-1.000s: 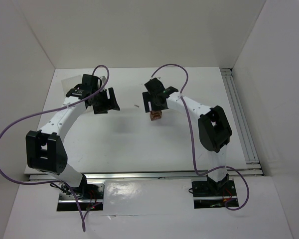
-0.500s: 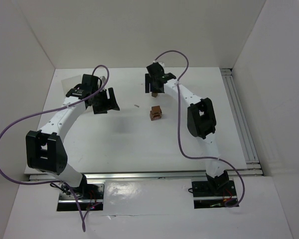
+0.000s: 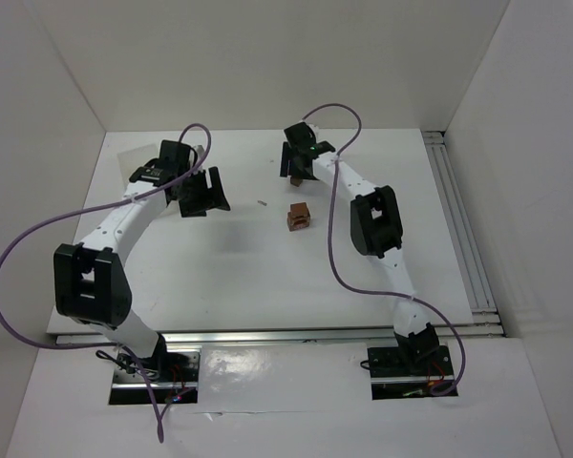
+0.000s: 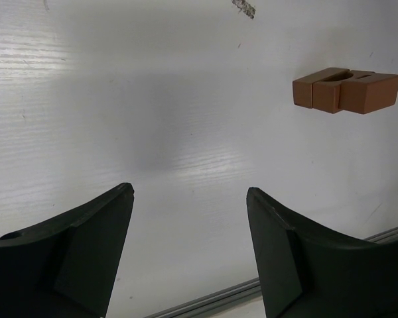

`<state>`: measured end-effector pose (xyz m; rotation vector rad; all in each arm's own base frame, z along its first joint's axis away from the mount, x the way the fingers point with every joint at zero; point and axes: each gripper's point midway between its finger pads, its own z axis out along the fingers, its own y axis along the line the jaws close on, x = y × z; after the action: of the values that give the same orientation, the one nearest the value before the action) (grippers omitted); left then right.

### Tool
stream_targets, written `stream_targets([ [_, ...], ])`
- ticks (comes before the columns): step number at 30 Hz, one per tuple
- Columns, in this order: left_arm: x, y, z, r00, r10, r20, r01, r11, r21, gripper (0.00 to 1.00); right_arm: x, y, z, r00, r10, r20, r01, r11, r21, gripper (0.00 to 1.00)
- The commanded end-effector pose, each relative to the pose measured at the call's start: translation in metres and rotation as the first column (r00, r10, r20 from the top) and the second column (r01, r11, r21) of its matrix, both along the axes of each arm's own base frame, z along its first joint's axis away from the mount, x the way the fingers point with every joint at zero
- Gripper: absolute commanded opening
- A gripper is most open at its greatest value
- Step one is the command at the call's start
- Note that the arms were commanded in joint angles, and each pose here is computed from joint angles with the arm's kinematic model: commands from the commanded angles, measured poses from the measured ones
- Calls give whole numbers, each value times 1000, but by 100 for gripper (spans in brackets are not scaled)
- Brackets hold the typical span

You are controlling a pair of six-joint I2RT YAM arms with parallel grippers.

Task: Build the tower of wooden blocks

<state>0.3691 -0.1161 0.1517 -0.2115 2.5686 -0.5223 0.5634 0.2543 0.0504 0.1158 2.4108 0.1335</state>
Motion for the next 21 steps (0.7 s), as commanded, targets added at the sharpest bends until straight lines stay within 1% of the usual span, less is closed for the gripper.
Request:
stream_targets([
  [1,8,-4,12,999,-27,32,27,1000,-1,81,9,12,4,1000,-9,27,8,999,42,74],
  [3,11,-5,10,999,-27,28,27,1000,0,81,11,9,-6,999,-22,26,22,999,24,70],
  [5,13,-5,9,999,-35,30,34,999,5,81,13,10,-2,999,-22,34,21,999,29,64],
  [7,14,-5,9,999,-35,22,34,999,6,81,13,10,-2,999,-22,34,21,999,29,54],
  [10,16,-5,8,999,-35,21,35,999,6,81,11,6,-8,999,-34,27,34,999,9,43],
  [12,18,-5,11,999,-35,30,34,999,5,81,10,3,7,998,-40,48,40,999,13,35],
  [14,18,-7,7,999,-40,17,40,999,-1,81,7,2,10,997,-41,60,40,999,20,27],
  [15,18,-7,7,999,-47,20,47,999,4,81,9,-4,28,995,-52,88,49,998,35,26],
  [16,19,-7,4,999,-47,11,47,999,5,81,7,-2,36,995,-42,96,37,998,53,24],
  [17,20,-3,4,999,-38,11,38,999,5,81,8,-13,37,994,-51,93,45,997,68,24],
  [18,20,-3,4,999,-38,11,38,999,5,81,7,-10,64,992,-20,124,6,993,116,24],
  [19,20,-3,4,999,-38,11,38,999,5,81,8,-12,78,989,-16,150,-6,989,146,24],
  [20,20,-3,4,999,-38,11,38,999,5,81,4,-25,76,991,-12,137,-9,989,151,24],
  [21,20,-3,4,999,-38,11,38,999,5,81,1,-29,88,988,5,154,-32,985,172,24],
])
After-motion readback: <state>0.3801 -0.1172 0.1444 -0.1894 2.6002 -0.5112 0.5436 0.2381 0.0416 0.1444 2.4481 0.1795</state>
